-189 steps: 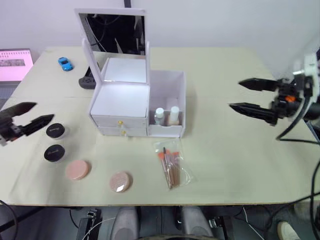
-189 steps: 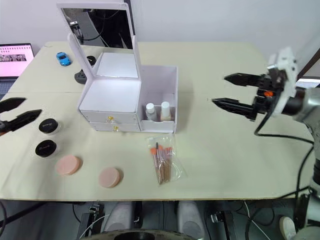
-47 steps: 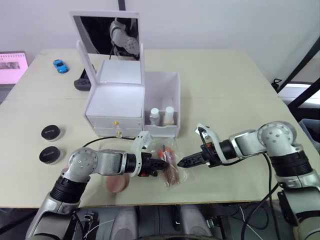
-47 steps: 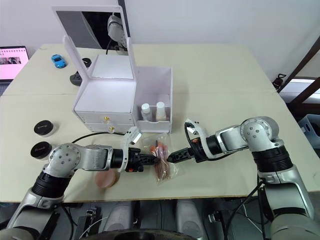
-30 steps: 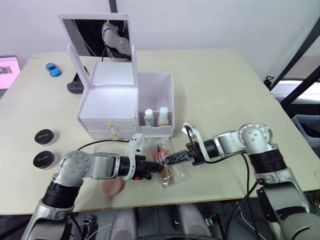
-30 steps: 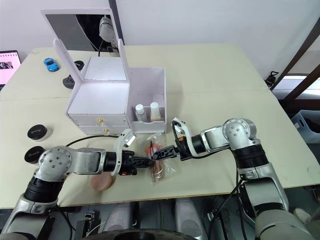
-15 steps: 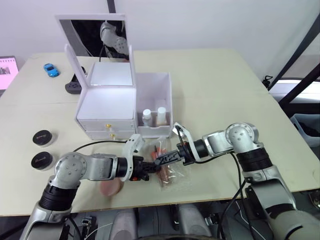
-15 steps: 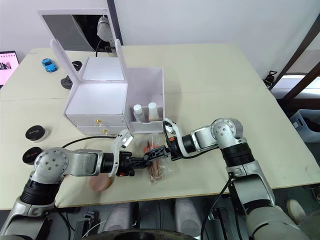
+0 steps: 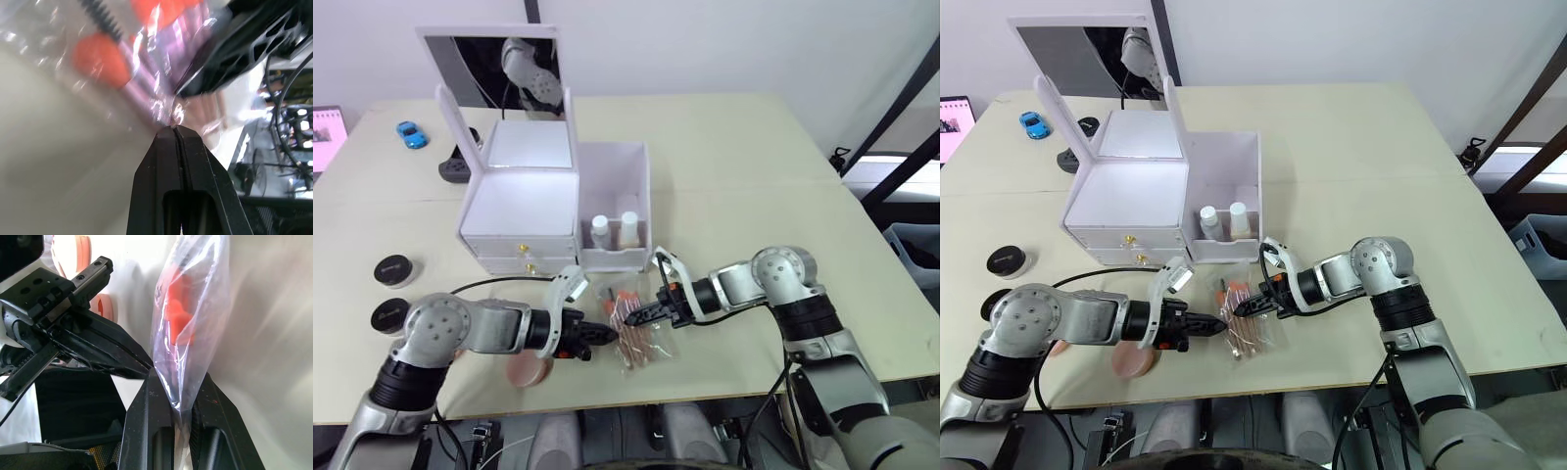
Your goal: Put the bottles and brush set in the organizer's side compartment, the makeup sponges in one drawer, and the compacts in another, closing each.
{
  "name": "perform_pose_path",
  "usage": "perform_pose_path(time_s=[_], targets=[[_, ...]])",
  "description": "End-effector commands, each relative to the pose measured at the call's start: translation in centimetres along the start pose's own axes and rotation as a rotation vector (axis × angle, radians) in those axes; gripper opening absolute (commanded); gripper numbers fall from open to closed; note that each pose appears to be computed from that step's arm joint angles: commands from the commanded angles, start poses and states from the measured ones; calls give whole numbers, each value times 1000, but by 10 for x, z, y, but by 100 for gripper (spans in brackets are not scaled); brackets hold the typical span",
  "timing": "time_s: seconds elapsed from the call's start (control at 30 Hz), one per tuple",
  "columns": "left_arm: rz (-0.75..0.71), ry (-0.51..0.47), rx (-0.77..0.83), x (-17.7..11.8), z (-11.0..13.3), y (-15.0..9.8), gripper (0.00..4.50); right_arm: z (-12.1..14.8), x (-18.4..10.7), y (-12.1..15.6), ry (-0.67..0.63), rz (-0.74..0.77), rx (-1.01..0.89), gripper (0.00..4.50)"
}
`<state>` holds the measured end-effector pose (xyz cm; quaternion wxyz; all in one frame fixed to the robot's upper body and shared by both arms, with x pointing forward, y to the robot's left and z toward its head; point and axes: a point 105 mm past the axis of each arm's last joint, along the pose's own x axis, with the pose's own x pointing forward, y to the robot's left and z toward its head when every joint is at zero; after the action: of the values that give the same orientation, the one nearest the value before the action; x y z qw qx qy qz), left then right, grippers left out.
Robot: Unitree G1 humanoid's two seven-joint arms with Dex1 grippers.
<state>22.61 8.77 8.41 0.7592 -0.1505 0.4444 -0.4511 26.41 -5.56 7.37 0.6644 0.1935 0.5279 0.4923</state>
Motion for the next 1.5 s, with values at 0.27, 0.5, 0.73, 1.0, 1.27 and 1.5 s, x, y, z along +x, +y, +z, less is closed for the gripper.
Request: perform_pose_path(time_s=[0.27, 0.5, 0.73, 1.0, 1.27, 1.5], targets=[[-172, -232, 187, -54, 42, -37, 0, -13, -32, 14, -84, 12, -86, 2], [-266, -397, 475, -89, 52, -68, 0, 4, -90, 79, -319, 50, -439, 2], [-198, -536, 664, -102, 67, -70, 0, 25, -135, 138, -568, 13, -861, 2], [-144, -709, 578, -157, 89, -58, 0, 91, -169, 171, -723, -32, -1118, 2], [22, -761, 668, -186, 91, -52, 0, 147, -155, 161, -777, -109, -1251, 2], [19, -786, 675, -181, 89, -58, 0, 178, -125, 135, -800, -93, -1262, 2]])
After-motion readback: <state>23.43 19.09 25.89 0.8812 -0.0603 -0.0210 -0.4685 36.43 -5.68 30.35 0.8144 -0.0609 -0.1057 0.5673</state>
